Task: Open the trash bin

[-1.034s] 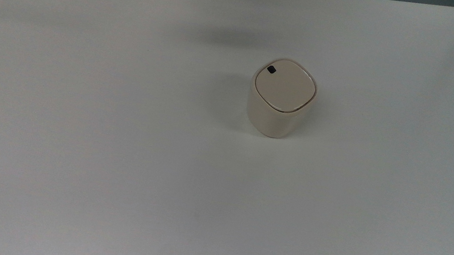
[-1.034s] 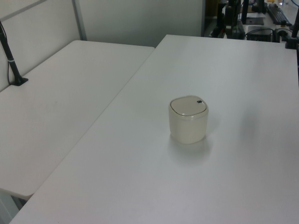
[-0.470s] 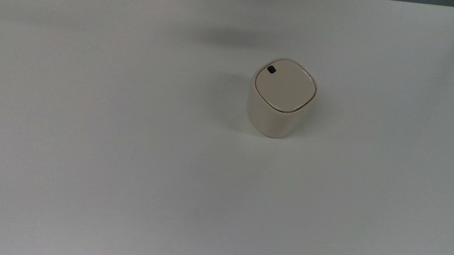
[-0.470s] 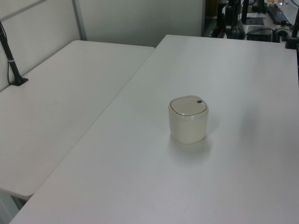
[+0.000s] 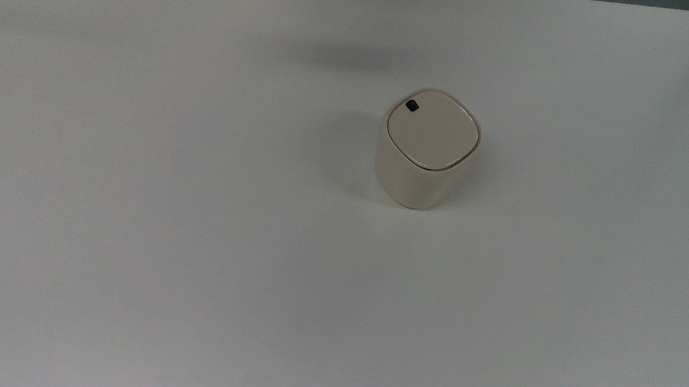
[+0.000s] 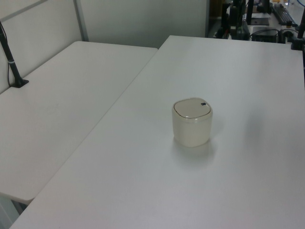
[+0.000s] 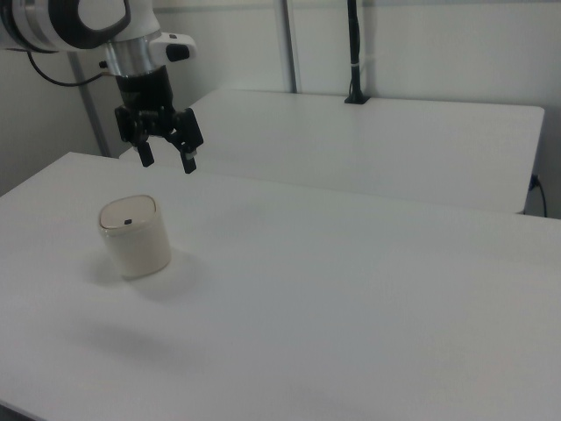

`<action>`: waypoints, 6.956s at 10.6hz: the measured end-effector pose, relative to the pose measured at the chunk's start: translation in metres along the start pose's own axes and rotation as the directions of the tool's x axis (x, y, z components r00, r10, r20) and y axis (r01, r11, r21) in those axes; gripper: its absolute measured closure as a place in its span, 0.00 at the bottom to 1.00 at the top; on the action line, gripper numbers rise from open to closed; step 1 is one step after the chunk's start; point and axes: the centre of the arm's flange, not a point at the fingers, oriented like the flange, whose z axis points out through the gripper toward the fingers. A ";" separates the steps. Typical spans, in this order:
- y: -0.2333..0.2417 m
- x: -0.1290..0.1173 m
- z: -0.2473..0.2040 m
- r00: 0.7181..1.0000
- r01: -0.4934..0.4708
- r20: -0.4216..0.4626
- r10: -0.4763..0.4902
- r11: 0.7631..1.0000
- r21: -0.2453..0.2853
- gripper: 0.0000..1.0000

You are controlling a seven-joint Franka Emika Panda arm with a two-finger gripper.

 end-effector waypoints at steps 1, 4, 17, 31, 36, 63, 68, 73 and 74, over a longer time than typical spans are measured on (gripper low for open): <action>0.000 0.000 0.000 1.000 0.000 0.000 0.000 1.000 0.000 0.00; 0.000 0.000 0.000 1.000 0.000 0.000 0.000 1.000 0.000 0.00; 0.000 0.000 0.000 0.999 0.046 0.000 -0.046 0.999 0.000 0.16; -0.001 0.001 0.002 0.993 0.115 0.003 -0.115 0.993 0.001 0.89; -0.041 0.006 0.012 0.963 0.267 0.020 -0.267 0.964 0.013 0.89; -0.203 0.063 0.113 0.852 0.524 -0.025 -0.524 0.852 -0.001 0.89; -0.058 0.028 0.010 0.968 0.244 -0.047 -0.245 0.969 -0.024 0.88; -0.002 0.004 -0.009 0.996 0.079 -0.026 -0.079 0.997 -0.020 0.49; -0.003 0.005 -0.007 0.997 0.080 -0.022 -0.080 0.997 -0.020 0.33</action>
